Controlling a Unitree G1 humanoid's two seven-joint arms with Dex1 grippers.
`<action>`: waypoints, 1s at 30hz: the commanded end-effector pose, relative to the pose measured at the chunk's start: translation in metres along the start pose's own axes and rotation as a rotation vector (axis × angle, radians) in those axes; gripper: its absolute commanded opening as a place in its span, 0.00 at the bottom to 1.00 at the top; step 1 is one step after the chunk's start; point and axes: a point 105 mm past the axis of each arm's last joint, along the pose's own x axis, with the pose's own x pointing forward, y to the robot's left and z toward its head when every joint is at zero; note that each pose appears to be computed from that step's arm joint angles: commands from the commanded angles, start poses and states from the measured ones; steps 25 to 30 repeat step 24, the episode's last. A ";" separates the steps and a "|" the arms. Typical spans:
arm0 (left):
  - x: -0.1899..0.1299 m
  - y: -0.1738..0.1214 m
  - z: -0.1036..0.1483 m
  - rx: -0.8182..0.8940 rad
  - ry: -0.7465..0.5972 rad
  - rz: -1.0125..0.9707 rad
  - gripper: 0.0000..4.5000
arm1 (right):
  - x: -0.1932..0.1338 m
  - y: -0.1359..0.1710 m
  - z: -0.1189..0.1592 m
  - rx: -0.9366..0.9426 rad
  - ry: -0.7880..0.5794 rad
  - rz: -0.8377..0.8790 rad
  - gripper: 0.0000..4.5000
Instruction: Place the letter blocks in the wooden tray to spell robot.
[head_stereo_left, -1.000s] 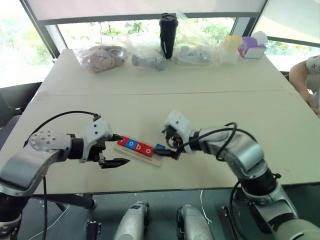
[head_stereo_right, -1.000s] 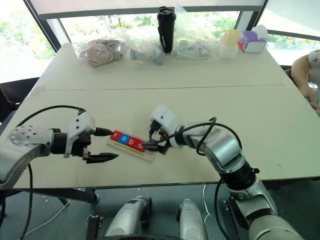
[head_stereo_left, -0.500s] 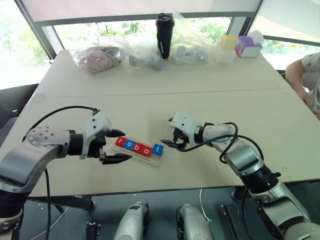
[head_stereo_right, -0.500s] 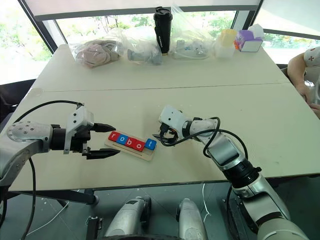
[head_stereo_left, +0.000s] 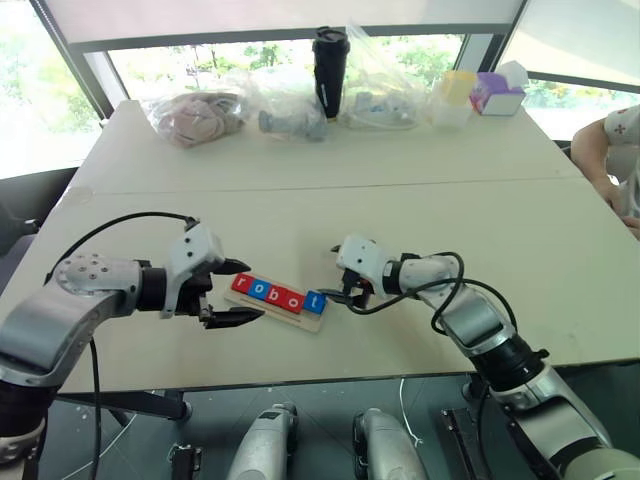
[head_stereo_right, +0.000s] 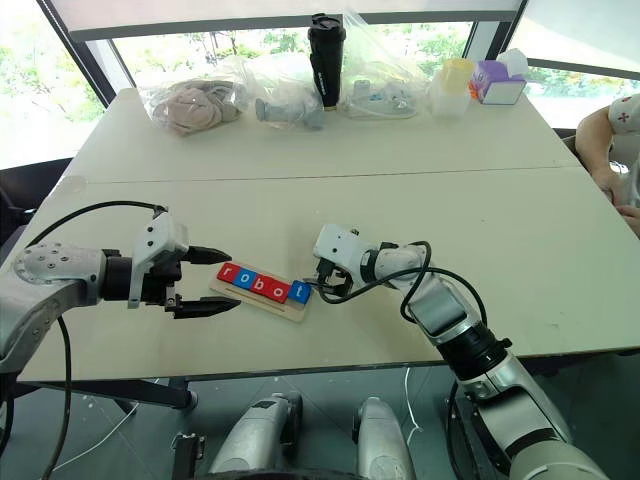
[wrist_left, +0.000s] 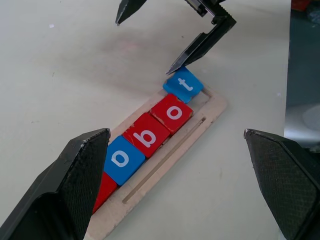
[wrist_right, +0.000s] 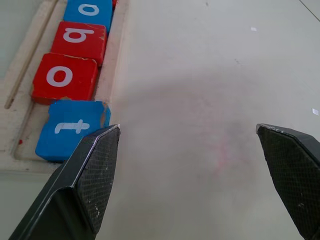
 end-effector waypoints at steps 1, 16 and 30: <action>-0.002 -0.002 0.007 0.033 -0.016 0.004 1.00 | -0.003 0.005 0.017 -0.034 -0.056 0.020 0.99; -0.016 0.012 -0.008 -0.046 -0.026 0.070 1.00 | -0.052 -0.049 0.030 0.065 -0.099 -0.251 0.99; -0.046 -0.002 -0.038 -0.147 0.034 0.096 1.00 | -0.125 0.030 0.029 0.311 -0.074 0.087 0.99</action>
